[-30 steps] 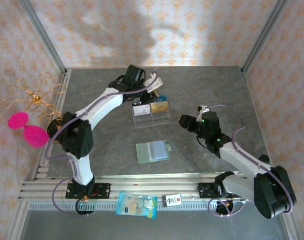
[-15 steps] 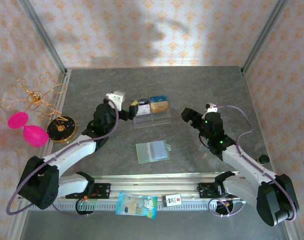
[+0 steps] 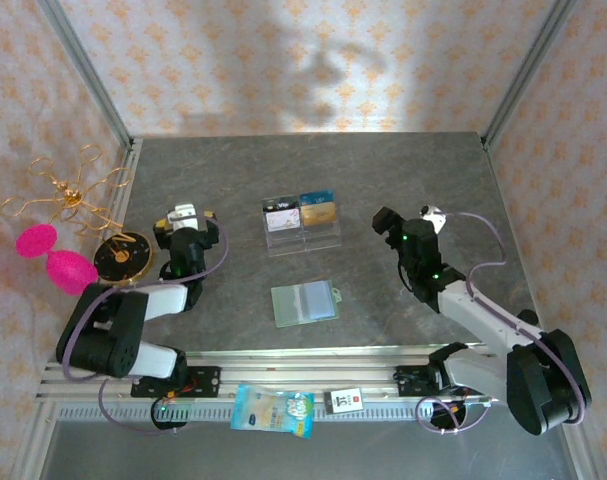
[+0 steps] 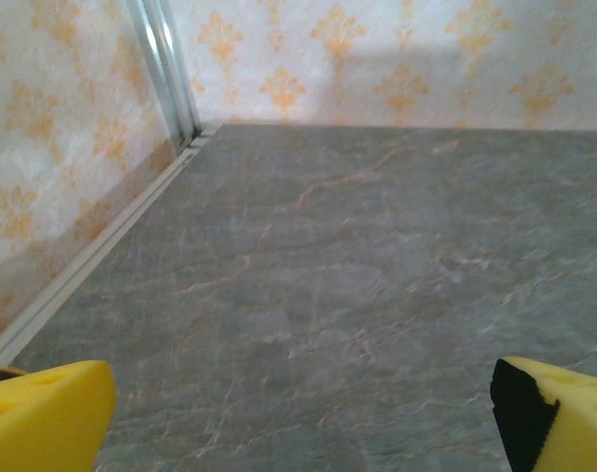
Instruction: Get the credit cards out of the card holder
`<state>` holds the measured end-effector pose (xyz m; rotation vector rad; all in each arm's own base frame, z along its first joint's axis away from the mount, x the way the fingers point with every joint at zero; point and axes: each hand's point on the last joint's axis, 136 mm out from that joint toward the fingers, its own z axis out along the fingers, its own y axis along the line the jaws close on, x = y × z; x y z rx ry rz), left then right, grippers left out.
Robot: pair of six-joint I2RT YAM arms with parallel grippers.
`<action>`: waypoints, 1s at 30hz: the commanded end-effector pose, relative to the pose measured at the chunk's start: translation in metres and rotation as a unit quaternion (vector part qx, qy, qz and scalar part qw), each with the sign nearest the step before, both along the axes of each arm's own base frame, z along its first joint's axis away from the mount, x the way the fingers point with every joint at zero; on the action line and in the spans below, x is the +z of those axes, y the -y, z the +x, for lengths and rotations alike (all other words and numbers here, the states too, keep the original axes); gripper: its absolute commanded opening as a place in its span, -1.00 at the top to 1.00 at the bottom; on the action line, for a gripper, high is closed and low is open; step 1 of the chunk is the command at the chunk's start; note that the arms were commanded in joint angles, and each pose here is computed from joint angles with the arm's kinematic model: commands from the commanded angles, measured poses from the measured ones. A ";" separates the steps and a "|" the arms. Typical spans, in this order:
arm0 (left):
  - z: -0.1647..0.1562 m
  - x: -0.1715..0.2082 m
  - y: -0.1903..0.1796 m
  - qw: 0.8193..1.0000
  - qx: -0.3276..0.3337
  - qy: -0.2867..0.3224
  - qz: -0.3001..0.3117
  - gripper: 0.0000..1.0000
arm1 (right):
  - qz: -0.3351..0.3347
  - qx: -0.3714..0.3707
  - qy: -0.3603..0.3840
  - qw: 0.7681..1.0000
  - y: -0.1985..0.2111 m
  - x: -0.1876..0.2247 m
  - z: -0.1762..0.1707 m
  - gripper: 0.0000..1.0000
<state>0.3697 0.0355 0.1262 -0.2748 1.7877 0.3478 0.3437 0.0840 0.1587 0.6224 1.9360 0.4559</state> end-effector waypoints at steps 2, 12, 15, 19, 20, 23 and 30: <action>-0.006 0.022 -0.003 0.996 -0.002 0.092 -0.005 -0.99 | -0.040 -0.019 0.065 0.997 0.010 0.029 0.009 -0.99; -0.012 0.011 -0.025 0.993 0.019 0.109 -0.046 -0.99 | -0.169 -0.060 0.142 0.973 0.043 0.047 0.014 -0.99; -0.015 0.012 -0.029 0.992 0.037 0.112 -0.044 -0.99 | -0.221 -0.086 0.127 0.963 0.064 0.037 0.019 -0.99; -0.016 0.012 -0.027 0.992 0.033 0.114 -0.045 -0.99 | -0.261 -0.081 0.114 0.955 0.075 0.020 0.033 -1.00; -0.016 0.012 -0.027 0.992 0.033 0.113 -0.046 -0.99 | -0.276 -0.081 0.130 0.949 0.076 0.024 0.033 -1.00; -0.016 0.012 -0.027 0.992 0.033 0.113 -0.045 -0.99 | -0.305 -0.100 0.106 0.941 0.094 0.014 0.039 -1.00; -0.016 0.013 -0.027 0.992 0.032 0.114 -0.045 -0.99 | -0.268 -0.092 0.122 0.951 0.114 -0.022 0.022 -1.00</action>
